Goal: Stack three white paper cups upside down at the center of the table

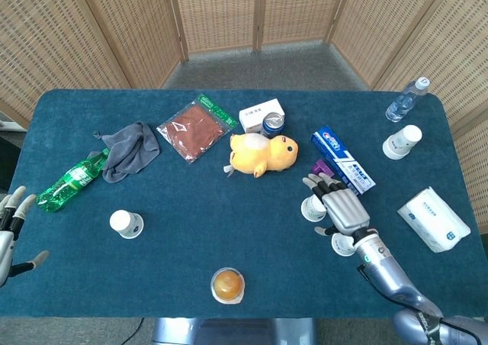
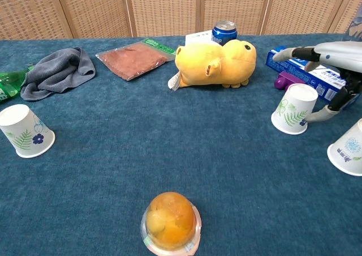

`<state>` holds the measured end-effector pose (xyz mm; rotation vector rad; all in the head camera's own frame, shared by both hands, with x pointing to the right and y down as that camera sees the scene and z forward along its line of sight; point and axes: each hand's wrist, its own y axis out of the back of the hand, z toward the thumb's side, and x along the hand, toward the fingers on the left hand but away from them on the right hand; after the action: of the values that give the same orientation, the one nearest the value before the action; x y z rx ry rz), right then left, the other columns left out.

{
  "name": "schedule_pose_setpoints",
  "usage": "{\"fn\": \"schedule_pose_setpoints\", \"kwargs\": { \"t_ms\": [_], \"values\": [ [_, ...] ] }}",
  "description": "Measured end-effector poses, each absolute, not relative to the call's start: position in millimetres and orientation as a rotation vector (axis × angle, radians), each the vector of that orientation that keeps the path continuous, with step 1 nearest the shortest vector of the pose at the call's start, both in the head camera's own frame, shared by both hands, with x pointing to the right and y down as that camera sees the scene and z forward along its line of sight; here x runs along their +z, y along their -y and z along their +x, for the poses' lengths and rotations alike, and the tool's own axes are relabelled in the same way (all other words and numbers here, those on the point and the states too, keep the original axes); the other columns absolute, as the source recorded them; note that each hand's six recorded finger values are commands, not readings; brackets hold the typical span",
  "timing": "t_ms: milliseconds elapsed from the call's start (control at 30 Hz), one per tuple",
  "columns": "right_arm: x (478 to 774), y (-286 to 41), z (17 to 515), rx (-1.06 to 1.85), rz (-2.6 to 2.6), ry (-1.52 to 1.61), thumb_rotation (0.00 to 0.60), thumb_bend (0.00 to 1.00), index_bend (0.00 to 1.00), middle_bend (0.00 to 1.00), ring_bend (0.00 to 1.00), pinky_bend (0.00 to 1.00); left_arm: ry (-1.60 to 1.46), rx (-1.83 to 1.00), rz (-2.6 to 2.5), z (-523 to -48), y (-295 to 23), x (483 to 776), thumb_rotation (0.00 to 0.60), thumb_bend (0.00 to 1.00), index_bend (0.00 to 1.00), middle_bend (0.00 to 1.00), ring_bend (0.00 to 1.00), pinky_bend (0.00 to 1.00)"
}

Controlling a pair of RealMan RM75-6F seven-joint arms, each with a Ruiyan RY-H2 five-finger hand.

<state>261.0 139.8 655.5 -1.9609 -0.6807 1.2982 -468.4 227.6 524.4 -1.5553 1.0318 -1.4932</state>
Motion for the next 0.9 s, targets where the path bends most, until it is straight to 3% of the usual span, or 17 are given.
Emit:
{"fn": "schedule_pose_setpoints", "kwargs": {
  "t_ms": [300, 567, 900],
  "values": [
    [673, -131, 268, 1.33, -1.943, 0.662, 0.6, 0.17, 0.08, 0.02, 0.0, 0.25, -1.034, -1.509, -1.548, -472, -225, 527, 0.6, 0.14, 0.0, 0.0, 0.0, 0.0],
    [681, -136, 277, 1.33, -1.957, 0.67, 0.6, 0.21, 0.2, 0.16, 0.0, 0.4, -1.03, -1.514, -1.55, -472, -225, 529, 0.6, 0.14, 0.0, 0.0, 0.0, 0.0],
    [690, -135, 289, 1.301, -1.952, 0.713, 0.6, 0.25, 0.31, 0.26, 0.09, 0.49, -1.02, -1.523, -1.551, -471, -226, 533, 0.6, 0.14, 0.0, 0.0, 0.0, 0.0]
  ]
}}
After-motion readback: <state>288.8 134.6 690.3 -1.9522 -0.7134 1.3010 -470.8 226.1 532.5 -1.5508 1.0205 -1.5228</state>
